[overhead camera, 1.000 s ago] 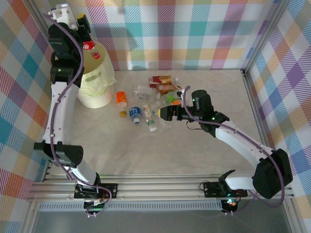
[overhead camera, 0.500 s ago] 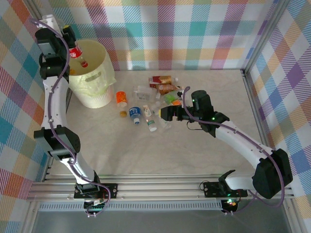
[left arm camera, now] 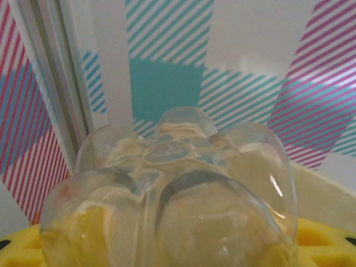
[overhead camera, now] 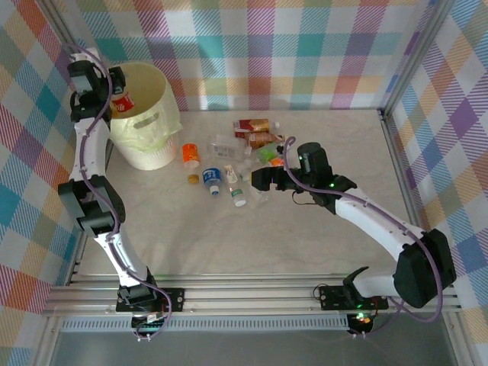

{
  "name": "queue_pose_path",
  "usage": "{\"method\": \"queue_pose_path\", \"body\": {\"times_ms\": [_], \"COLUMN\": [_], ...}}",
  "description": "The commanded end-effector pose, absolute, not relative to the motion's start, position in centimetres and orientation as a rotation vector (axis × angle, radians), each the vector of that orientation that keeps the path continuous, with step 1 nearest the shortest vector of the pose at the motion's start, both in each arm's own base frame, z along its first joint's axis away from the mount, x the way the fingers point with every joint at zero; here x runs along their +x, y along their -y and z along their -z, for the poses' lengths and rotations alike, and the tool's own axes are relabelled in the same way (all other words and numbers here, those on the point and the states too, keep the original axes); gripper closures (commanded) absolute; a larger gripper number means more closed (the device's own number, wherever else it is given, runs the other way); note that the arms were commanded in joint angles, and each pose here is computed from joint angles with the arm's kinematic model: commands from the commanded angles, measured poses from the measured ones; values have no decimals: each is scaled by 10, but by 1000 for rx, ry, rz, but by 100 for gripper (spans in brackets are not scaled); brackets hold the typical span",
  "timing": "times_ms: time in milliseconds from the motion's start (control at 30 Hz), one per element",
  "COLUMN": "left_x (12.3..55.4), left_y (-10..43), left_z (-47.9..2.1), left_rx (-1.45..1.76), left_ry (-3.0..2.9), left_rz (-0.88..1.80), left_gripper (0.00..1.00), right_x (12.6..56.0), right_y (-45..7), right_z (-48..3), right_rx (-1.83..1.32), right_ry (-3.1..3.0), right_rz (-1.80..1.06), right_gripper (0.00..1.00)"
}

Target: Put the plastic bottles in the bin

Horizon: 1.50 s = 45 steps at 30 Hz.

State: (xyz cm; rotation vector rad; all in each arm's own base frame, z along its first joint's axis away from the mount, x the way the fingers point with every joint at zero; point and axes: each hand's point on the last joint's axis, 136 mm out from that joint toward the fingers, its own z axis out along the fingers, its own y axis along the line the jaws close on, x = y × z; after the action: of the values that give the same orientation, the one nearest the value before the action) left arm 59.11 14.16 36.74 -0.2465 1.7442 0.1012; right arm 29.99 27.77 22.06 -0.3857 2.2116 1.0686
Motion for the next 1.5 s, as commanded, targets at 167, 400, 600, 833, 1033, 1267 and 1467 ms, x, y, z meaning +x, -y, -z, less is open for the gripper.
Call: {"method": "queue_pose_path", "body": {"times_ms": [167,400,600,833,1033,1267,1467], "left_x": [612,609,600,585,572,556,531], "left_y": [-148,-147,-135,-113,-97,-61,-8], "left_z": [-356,-368,-385,-400,-407,-411,-413], "left_rx": [-237,-297,-348,-431,-571,-643,-538], "left_ry": [-1719,-1694,-1691,-1681,-1649,-1646,-1635], "left_rz": [-214,-173,-145,-113,88,335,544], "left_gripper": [26,8,0,0,0,0,0], "right_x": [307,307,306,310,322,328,331], "right_y": [-284,-284,-282,-267,-231,-196,-196], "right_z": [-226,-224,-223,-213,-190,-162,-143], "right_rx": [-383,-383,-375,-290,-58,156,227], "right_ry": [-2199,-2207,-2208,-2229,-2275,-2340,-2391], "right_rz": [-1072,-1069,-1064,-977,-771,-575,-601], "right_gripper": [0,0,0,0,0,0,0]}}
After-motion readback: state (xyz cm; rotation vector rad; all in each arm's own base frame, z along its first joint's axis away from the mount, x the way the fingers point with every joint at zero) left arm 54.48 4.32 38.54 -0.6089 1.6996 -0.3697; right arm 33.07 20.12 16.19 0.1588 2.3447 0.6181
